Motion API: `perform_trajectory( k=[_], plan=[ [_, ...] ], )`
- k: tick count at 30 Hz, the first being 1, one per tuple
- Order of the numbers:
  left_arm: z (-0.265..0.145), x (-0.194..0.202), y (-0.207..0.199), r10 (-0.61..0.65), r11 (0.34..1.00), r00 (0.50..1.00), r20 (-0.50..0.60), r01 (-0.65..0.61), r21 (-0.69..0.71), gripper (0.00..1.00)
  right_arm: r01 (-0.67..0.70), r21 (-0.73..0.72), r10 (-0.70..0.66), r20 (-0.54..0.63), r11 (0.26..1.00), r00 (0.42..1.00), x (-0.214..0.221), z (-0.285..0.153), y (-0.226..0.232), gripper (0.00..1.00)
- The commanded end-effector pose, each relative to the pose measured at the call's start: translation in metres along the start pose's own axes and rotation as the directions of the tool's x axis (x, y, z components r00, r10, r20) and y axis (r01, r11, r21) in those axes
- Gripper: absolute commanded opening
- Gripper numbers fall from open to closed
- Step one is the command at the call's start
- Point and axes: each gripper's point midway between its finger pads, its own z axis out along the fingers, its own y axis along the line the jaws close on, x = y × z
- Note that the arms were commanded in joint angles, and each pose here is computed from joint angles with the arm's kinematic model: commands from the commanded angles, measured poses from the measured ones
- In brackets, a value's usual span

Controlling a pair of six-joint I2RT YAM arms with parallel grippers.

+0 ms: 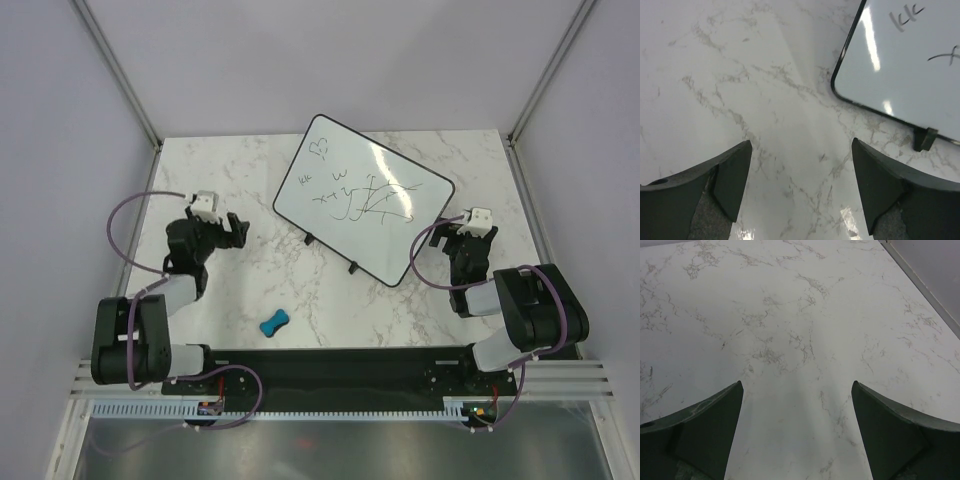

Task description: Erase the whiteboard

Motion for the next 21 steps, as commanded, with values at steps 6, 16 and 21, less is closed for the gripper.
perform_trajectory(
  k=[6, 16, 21],
  plan=[
    [-0.054, 0.003, -0.092, 0.0, 0.925, 0.883, -0.47, 0.178, 0.335, 0.83, -0.028, 0.004, 0.027, 0.061, 1.0, 0.998, -0.018, -0.001, 0.0, 0.98],
    [-0.115, 0.039, -0.151, 0.556, 0.775, 0.65, -0.519, -0.18, 0.605, 0.86, -0.028, 0.218, 0.062, -0.154, 0.976, 0.986, -0.035, 0.0, -0.027, 0.98],
    [-0.129, 0.073, -0.149, 0.672, 0.724, 0.448, -0.589, -0.233, 0.649, 0.88, -0.079, 0.273, 0.122, -0.146, 0.959, 0.982, -0.053, -0.012, -0.035, 0.96]
  ],
)
